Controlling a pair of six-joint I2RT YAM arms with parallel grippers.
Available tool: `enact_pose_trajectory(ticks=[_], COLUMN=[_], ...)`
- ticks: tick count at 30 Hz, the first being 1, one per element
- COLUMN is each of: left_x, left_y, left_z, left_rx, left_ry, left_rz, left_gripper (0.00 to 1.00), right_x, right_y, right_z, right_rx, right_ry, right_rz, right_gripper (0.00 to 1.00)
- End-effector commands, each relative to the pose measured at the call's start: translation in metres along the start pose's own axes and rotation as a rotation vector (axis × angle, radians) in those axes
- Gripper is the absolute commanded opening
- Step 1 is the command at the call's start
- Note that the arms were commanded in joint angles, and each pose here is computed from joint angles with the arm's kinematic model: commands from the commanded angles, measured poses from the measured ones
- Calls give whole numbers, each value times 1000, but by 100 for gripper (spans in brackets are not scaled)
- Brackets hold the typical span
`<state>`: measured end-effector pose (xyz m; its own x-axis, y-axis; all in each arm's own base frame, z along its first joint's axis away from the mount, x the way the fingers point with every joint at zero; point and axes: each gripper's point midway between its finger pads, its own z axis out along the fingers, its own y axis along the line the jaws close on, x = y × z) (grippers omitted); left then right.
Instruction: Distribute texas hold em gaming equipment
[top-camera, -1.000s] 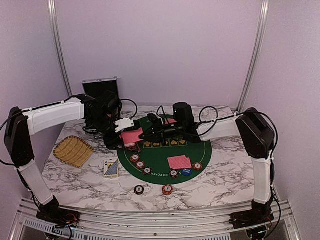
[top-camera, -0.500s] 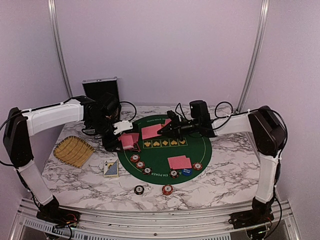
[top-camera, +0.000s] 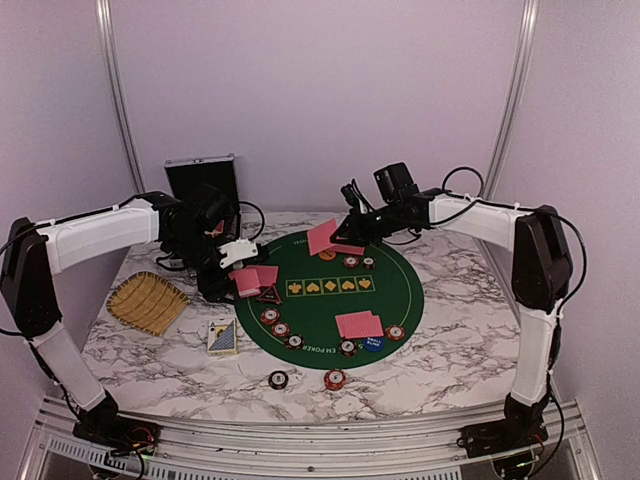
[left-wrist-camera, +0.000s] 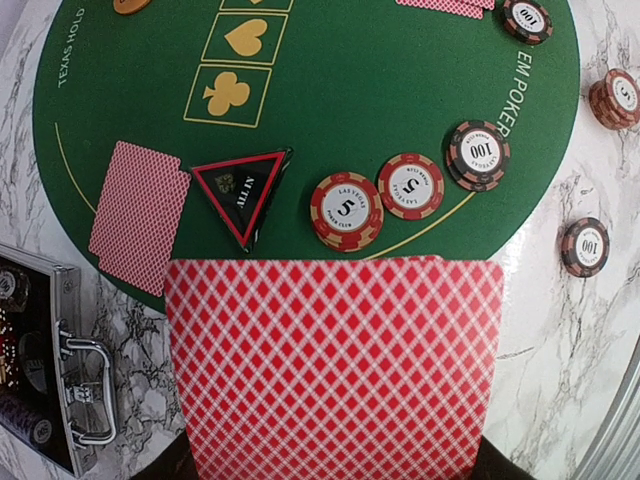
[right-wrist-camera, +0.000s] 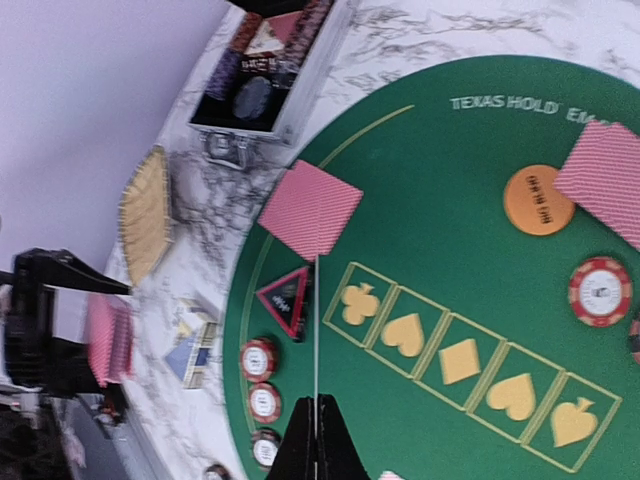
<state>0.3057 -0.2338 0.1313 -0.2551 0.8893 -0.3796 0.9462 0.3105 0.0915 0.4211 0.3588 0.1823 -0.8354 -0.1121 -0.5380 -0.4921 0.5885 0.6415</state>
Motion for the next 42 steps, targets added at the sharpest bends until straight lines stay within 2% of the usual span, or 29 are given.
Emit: enact_pose_trajectory(ticks=[1, 6, 11, 18, 23, 29, 42], left_x=[3, 1, 1, 2, 1, 1, 1], left_y=[-2, -2, -3, -3, -3, -4, -4], left_z=[-10, -10, -11, -12, -12, -12, -14], left_rx=[-6, -6, -2, -7, 1, 3, -2], left_ry=[-12, -14, -17, -15, -16, -17, -17], left_rz=[5, 3, -1, 6, 6, 7, 5], left_gripper=[0, 0, 0, 0, 0, 0, 0], right_x=[-11, -16, -20, 0, 10, 25, 66], right_y=[-20, -6, 6, 27, 16, 4, -10], right_z=[-10, -1, 1, 1, 4, 18, 81], right_rx=[279, 440, 601, 779, 882, 923, 785], right_ry=[-48, -82, -136, -244, -237, -188, -1], right_rz=[-306, -638, -904, -1279, -1379, -1488, -1574], right_gripper=[0, 0, 0, 0, 0, 0, 0])
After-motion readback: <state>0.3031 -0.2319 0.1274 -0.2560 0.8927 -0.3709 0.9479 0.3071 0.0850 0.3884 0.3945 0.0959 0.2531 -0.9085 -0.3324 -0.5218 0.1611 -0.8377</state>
